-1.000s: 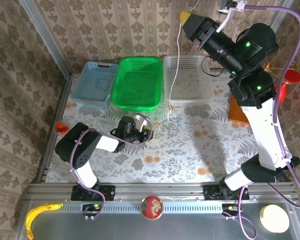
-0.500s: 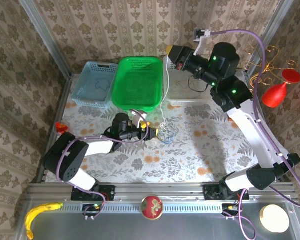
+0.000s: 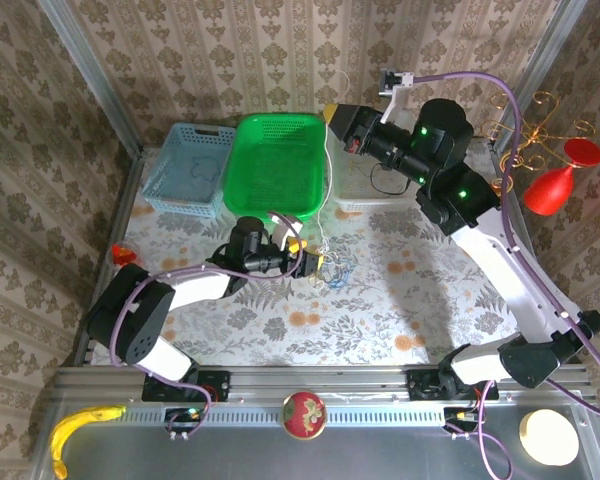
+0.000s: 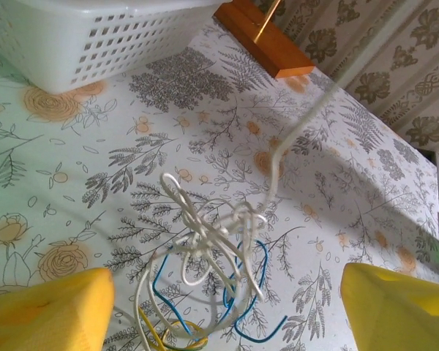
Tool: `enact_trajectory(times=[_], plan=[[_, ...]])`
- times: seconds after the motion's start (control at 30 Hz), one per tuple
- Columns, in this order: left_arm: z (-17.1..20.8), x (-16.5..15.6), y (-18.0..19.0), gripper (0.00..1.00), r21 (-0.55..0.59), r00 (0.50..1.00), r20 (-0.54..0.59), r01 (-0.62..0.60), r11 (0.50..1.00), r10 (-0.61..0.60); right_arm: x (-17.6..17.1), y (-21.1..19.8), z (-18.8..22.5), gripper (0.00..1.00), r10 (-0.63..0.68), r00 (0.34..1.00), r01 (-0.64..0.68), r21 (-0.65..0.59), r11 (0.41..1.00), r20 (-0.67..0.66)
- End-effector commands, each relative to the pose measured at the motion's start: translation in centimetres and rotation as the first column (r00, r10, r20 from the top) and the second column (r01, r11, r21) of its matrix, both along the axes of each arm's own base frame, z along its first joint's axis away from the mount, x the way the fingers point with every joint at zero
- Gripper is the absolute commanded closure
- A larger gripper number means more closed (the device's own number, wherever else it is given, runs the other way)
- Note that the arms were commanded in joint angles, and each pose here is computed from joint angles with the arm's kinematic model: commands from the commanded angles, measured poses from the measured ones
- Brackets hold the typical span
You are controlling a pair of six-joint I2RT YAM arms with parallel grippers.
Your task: Untangle the cables
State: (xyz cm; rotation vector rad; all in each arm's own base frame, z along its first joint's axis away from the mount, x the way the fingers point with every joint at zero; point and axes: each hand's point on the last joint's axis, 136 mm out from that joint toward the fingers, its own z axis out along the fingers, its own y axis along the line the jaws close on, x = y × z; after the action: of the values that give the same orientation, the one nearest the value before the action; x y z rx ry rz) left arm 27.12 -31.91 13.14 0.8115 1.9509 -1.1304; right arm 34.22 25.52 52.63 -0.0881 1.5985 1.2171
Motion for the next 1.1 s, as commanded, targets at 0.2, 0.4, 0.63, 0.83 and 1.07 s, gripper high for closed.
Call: enact_trajectory(times=[0.2,0.4,0.63,0.83,1.07], plan=[[-0.9,0.6,-1.4,0.37,0.009,0.999,-0.006,0.045,0.999,-0.045,-2.0,0.3,2.6,1.00,0.032,0.997,-0.034,0.028,0.999,0.072],[-1.5,0.5,-1.4,0.64,0.011,0.999,-0.020,0.046,0.999,-0.046,-2.1,0.4,2.8,1.00,0.029,0.996,-0.031,0.020,0.999,0.078],[-2.7,0.3,-0.5,0.94,0.024,0.999,-0.040,0.024,0.999,-0.023,-2.0,-1.5,4.8,1.00,-0.023,0.993,0.022,0.011,1.000,0.117],[-3.7,0.4,1.0,1.00,0.030,0.998,-0.064,-0.024,0.999,0.026,-3.0,-4.5,9.4,1.00,-0.068,0.979,0.062,0.039,0.997,0.194],[-5.5,0.1,3.1,1.00,0.054,0.991,-0.103,-0.081,0.995,0.086,-5.3,-9.5,15.2,1.00,-0.178,0.936,0.152,0.108,0.982,0.304]])
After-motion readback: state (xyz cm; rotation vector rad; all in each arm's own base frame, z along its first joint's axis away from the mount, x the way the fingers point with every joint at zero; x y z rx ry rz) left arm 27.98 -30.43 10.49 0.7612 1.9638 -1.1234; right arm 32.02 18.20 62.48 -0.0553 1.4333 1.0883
